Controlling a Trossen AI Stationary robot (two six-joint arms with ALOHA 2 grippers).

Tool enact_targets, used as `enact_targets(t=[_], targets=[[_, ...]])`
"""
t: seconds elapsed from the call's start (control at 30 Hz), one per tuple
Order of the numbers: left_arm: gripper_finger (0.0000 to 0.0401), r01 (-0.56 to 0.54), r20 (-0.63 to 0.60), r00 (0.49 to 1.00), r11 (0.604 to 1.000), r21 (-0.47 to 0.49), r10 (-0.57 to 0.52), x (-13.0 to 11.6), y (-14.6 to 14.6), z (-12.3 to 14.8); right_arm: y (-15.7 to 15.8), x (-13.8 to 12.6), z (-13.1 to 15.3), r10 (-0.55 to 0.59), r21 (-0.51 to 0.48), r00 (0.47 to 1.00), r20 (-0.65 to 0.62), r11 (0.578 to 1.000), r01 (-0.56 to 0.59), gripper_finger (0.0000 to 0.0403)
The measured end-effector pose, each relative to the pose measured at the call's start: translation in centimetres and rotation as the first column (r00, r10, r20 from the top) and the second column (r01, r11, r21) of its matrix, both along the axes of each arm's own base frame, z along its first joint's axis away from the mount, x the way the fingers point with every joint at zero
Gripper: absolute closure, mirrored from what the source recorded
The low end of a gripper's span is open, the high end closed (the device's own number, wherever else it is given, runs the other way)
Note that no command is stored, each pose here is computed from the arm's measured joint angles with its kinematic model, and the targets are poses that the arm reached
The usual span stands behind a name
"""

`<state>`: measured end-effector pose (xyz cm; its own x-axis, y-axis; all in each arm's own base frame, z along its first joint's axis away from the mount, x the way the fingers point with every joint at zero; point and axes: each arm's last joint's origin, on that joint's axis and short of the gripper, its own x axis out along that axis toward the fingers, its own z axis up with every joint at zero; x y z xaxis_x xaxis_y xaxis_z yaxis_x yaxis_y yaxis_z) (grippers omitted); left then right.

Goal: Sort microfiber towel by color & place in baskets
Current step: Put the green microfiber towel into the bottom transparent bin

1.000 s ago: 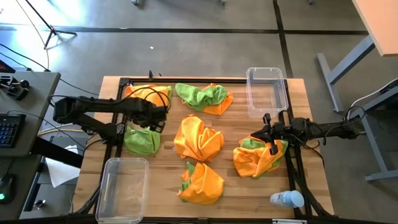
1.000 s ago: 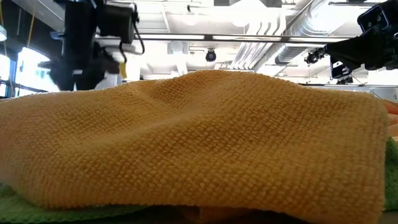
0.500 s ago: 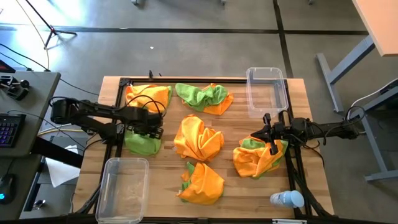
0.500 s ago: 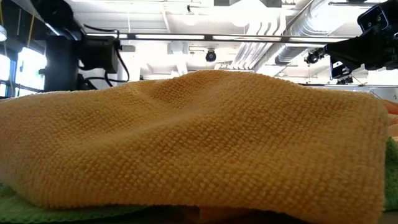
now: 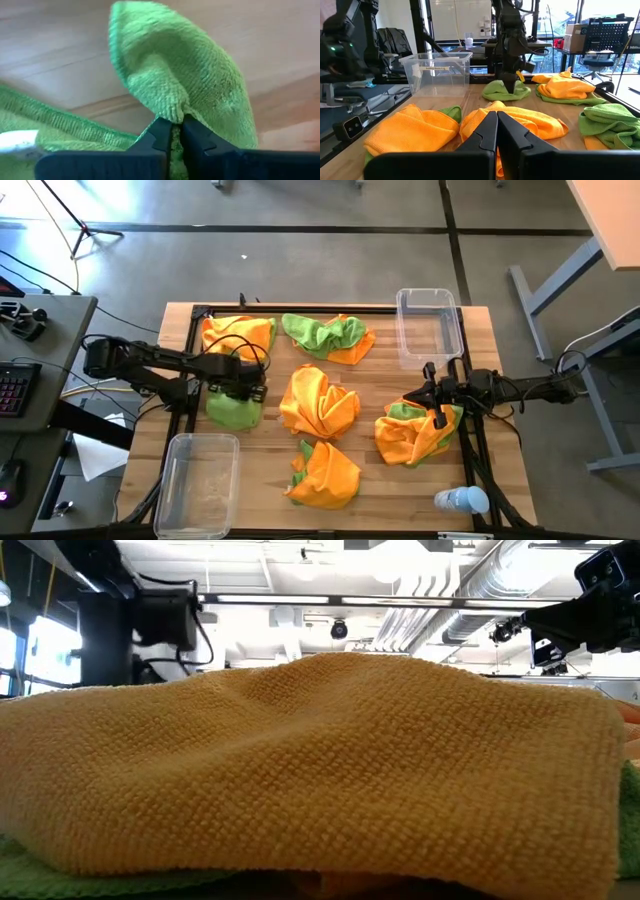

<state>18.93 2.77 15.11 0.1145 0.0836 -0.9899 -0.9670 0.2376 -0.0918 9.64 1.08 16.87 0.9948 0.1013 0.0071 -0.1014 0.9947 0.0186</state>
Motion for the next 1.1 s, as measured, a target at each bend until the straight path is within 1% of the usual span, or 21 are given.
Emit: enact_targets(t=[0.07,0.13,0.23,0.37,0.53,0.6,0.7,0.87,1.0,1.1], targets=[[0.0396,-0.001,0.03,1.0,1.0,0.015,0.001,0.9,-0.2,1.4,0.0,0.0,0.0,0.0,0.0,1.0,-0.001,1.0,0.0,0.0402],[0.0398,-0.001,0.029,1.0,0.999,0.038,0.0,1.6,-0.6,3.2,0.0,0.0,0.0,0.0,0.0,1.0,0.0,1.0,0.0,0.0402],[0.0399,-0.004,0.081,0.997,0.994,0.108,-0.005,3.1,-1.5,6.9,0.0,0.0,0.0,0.0,0.0,1.0,0.0,1.0,0.0,0.0402],[0.04,-0.024,0.15,0.989,0.98,0.195,-0.006,4.1,-2.6,12.2,0.0,0.0,0.0,0.0,0.0,1.0,0.0,1.0,0.0,0.0402],[0.04,-0.09,0.251,0.967,0.967,0.237,0.029,3.9,-4.0,17.8,0.0,0.0,0.0,0.0,0.0,1.0,0.0,1.0,0.0,0.0402],[0.04,-0.101,0.269,0.962,0.966,0.238,0.035,3.7,-4.6,19.5,0.0,0.0,0.0,0.0,0.0,1.0,0.0,1.0,0.0,0.0402],[0.0401,-0.091,0.259,0.965,0.968,0.233,0.029,3.9,-5.8,21.5,0.0,0.0,0.0,0.0,0.0,1.0,0.0,1.0,0.0,0.0402],[0.0401,-0.02,0.222,0.975,0.975,0.22,-0.03,5.2,-8.4,24.7,0.0,0.0,0.0,0.0,0.0,1.0,0.0,1.0,0.0,0.0402],[0.0401,0.103,0.292,0.941,0.966,0.238,-0.173,6.5,-10.7,27.1,0.0,0.0,0.0,0.0,0.0,1.0,0.0,1.0,0.0,0.0402],[0.0401,0.18,0.336,0.904,0.949,0.261,-0.264,6.5,-11.8,28.7,0.0,0.0,0.0,0.0,0.0,1.0,0.0,1.0,0.0,0.0402]])
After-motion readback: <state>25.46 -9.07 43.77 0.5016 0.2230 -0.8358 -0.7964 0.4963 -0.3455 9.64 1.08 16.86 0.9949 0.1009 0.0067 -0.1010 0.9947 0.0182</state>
